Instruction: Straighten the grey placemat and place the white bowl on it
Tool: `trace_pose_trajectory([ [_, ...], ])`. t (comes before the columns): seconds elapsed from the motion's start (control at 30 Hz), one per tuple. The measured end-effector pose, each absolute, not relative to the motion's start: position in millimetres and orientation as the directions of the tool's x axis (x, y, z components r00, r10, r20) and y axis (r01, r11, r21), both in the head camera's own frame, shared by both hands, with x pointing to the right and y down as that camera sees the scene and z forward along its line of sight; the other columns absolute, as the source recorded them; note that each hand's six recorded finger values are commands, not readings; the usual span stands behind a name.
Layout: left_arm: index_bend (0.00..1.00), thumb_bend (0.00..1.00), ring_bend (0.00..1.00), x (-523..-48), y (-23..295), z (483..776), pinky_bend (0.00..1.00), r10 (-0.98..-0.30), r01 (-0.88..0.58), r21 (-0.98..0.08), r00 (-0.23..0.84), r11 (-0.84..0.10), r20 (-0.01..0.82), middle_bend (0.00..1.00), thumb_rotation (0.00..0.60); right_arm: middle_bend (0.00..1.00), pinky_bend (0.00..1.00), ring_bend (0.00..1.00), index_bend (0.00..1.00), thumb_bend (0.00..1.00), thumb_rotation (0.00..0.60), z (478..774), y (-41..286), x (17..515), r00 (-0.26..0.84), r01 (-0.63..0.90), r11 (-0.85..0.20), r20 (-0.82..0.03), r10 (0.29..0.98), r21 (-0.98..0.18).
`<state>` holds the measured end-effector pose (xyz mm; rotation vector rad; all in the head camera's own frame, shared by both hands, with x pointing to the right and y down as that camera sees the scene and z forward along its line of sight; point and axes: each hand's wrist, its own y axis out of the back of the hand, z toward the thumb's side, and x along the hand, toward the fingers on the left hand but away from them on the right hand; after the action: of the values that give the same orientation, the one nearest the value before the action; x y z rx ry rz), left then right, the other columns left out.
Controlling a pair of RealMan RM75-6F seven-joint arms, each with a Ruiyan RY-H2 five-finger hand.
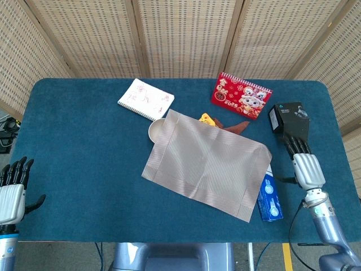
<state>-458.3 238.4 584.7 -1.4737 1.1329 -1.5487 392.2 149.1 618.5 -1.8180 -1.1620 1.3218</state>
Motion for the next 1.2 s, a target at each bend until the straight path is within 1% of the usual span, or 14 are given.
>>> trace_pose_trajectory([
  [0.27, 0.02, 0.21, 0.00, -454, 235, 584, 0.00, -0.930, -0.079, -0.932, -0.076, -0.353, 0.359, 0.00, 0.600, 0.00, 0.00, 0.00, 0.11, 0.17, 0.600, 600, 193, 404, 0.124, 0.297, -0.389, -0.369, 0.921, -0.872],
  [0.43, 0.02, 0.20, 0.00, -445, 225, 581, 0.00, -0.936, -0.073, -0.935, -0.027, -0.348, 0.350, 0.00, 0.600, 0.00, 0.00, 0.00, 0.11, 0.17, 0.600, 589, 211, 410, 0.116, 0.300, -0.358, -0.338, 0.934, -0.884],
  [0.57, 0.05, 0.14, 0.00, -431, 211, 581, 0.00, -0.939, -0.054, -0.938, 0.044, -0.342, 0.340, 0.00, 0.600, 0.00, 0.00, 0.00, 0.11, 0.17, 0.600, 585, 211, 411, 0.121, 0.329, -0.359, -0.338, 0.933, -0.874],
  [0.7, 0.07, 0.12, 0.00, -408, 191, 590, 0.00, -0.928, 0.005, -0.939, 0.151, -0.344, 0.341, 0.00, 0.600, 0.00, 0.00, 0.00, 0.11, 0.17, 0.600, 578, 208, 413, 0.125, 0.329, -0.340, -0.317, 0.940, -0.881],
  [0.9, 0.07, 0.12, 0.00, -364, 170, 613, 0.00, -0.896, 0.087, -0.938, 0.279, -0.335, 0.345, 0.00, 0.600, 0.00, 0.00, 0.00, 0.11, 0.17, 0.600, 572, 206, 419, 0.110, 0.367, -0.328, -0.310, 0.944, -0.871],
  [1.2, 0.07, 0.12, 0.00, -298, 154, 649, 0.00, -0.849, 0.157, -0.937, 0.396, -0.313, 0.350, 0.00, 0.600, 0.00, 0.00, 0.00, 0.11, 0.17, 0.600, 560, 202, 428, 0.093, 0.420, -0.299, -0.287, 0.953, -0.857],
])
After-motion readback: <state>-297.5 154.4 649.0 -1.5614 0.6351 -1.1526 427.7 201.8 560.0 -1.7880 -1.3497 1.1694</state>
